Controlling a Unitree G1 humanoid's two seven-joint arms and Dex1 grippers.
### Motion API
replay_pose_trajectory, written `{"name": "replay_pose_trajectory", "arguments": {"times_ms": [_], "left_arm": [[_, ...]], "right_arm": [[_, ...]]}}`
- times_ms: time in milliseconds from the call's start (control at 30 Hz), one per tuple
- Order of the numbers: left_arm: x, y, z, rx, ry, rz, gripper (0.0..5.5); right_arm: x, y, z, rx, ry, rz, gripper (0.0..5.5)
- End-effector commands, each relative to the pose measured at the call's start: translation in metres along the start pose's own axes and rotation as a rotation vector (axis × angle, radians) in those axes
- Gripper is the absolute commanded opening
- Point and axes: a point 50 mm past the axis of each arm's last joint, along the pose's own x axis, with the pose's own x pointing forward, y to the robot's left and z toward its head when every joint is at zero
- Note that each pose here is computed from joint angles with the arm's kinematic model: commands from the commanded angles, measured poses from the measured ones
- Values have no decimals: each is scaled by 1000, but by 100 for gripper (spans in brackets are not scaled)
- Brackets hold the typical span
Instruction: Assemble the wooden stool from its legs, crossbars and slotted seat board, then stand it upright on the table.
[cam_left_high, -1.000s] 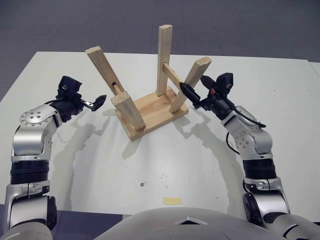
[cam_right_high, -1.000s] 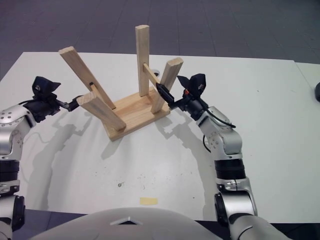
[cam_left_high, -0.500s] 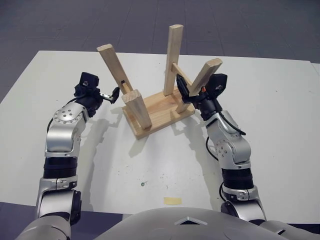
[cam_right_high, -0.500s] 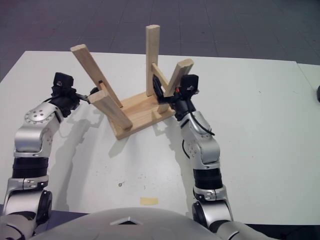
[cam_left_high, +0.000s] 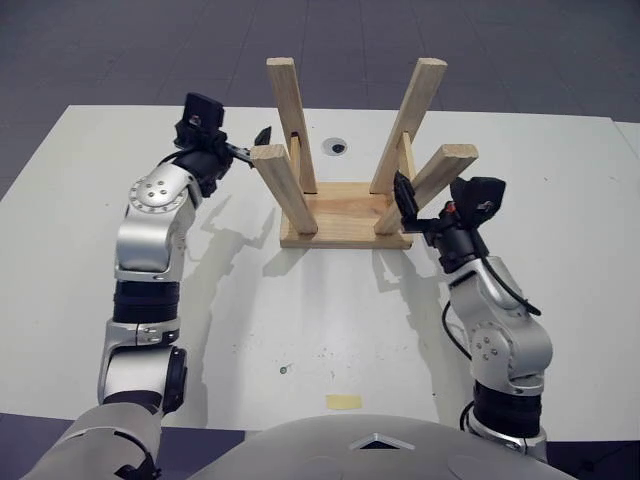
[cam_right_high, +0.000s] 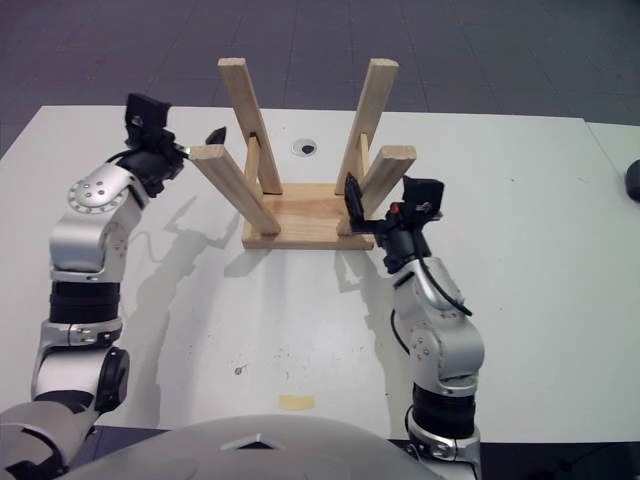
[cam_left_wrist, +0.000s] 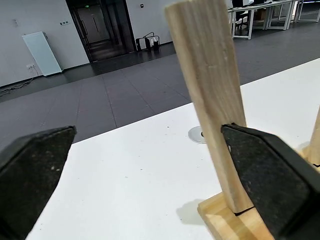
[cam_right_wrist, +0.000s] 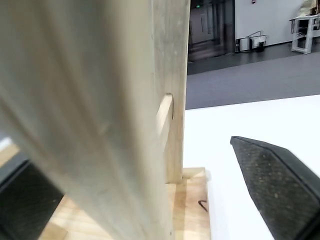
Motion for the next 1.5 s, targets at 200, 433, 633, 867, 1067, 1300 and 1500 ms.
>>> {"name": "replay_pose_trajectory", "arguments": {"times_ms": [200,433,633,867,1067,1300,1500], "left_arm": [[-70,57,-20,117,173,-315,539],[-46,-3,-31,157,258,-803,539],[-11,-28,-32,81,197,-879,538],[2,-42,-41,-12,205,-934,460],[2,-50,-50,-115,246,-1007,358],[-3,-54,-49,-193,266,-1064,239],[-10,-53,-49,-248,277,-1052,170]], "right_arm": [[-39,-55,31,-277,234,459,540],[-24,-69,-2,-236,362,599,540],[2,-78,-29,-263,371,605,540],[27,-74,-40,-247,351,655,540],[43,-67,-40,-242,352,720,478],[24,-71,-48,-146,463,771,364],[6,-66,-45,-10,536,810,272]]}}
